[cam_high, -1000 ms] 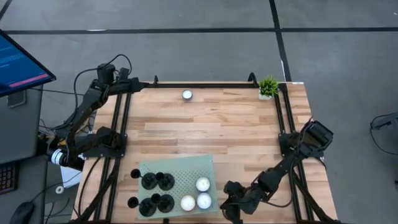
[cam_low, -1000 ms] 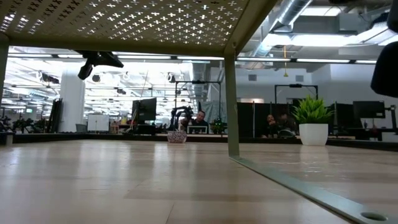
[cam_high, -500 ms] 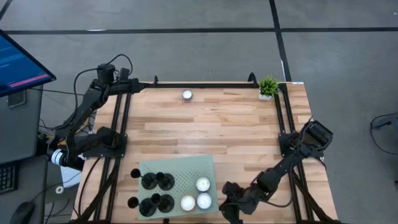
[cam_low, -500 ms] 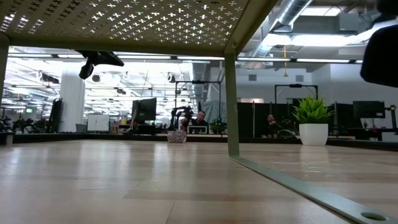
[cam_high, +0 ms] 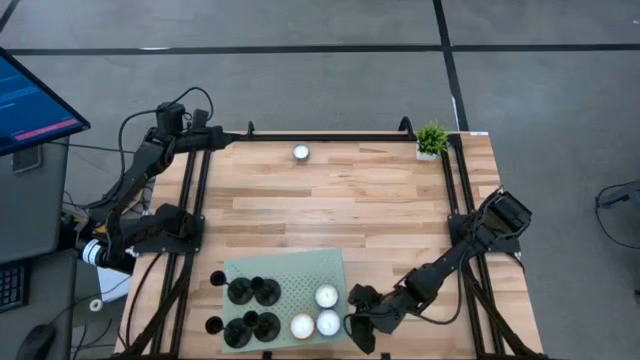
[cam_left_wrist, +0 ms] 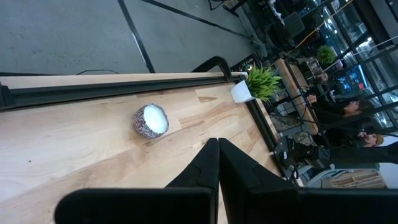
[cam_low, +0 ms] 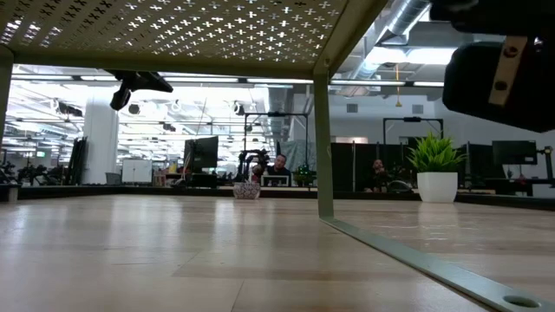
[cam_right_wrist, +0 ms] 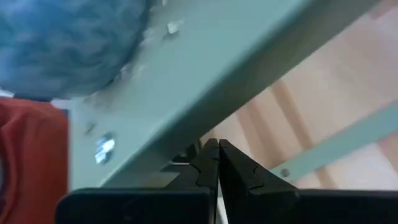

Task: Stock candles on shelf
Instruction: Adjust the shelf

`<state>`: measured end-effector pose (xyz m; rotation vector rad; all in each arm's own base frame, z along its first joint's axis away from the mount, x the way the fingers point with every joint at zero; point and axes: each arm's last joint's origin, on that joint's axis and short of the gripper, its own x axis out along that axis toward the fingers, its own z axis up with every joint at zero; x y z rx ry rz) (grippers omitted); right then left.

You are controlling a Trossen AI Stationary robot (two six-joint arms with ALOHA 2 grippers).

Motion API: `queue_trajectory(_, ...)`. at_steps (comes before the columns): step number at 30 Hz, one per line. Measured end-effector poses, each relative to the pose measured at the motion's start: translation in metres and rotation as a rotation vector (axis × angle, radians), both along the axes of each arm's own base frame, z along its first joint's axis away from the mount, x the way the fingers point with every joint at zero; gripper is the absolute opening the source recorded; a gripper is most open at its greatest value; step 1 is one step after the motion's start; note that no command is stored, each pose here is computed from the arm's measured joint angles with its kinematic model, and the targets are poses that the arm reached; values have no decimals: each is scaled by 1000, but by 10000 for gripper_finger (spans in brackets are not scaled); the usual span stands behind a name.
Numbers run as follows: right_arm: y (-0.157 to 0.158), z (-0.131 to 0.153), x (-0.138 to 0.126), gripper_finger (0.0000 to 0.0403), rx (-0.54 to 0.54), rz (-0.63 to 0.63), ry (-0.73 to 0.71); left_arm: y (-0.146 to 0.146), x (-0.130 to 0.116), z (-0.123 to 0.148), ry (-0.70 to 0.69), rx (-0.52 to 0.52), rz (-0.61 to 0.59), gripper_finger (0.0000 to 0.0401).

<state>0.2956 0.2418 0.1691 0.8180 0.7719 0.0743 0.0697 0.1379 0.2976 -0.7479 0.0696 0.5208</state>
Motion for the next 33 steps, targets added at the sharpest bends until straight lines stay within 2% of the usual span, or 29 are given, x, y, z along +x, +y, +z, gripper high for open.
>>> queue_trajectory(5, -2, -3, -1, 0, -28, 1, 32, 0, 0, 0, -1, -1, -3, 2)
queue_trajectory(9, 3, -13, -19, 0, -64, -20, 170, 0, 0, 0, -4, -2, -14, 2)
queue_trajectory(12, 19, -13, -33, 0, 4, 7, 214, 0, 0, 0, -6, -2, -18, 2)
queue_trajectory(15, 32, -11, -38, 0, 77, 17, 196, 0, 0, 0, -6, -2, -18, 2)
queue_trajectory(24, 41, -20, -14, 0, 44, -4, 178, -1, 0, 0, -10, -4, -32, 2)
queue_trajectory(33, 27, -20, 2, 0, -2, 4, 152, -1, 1, 0, -12, -4, -37, 2)
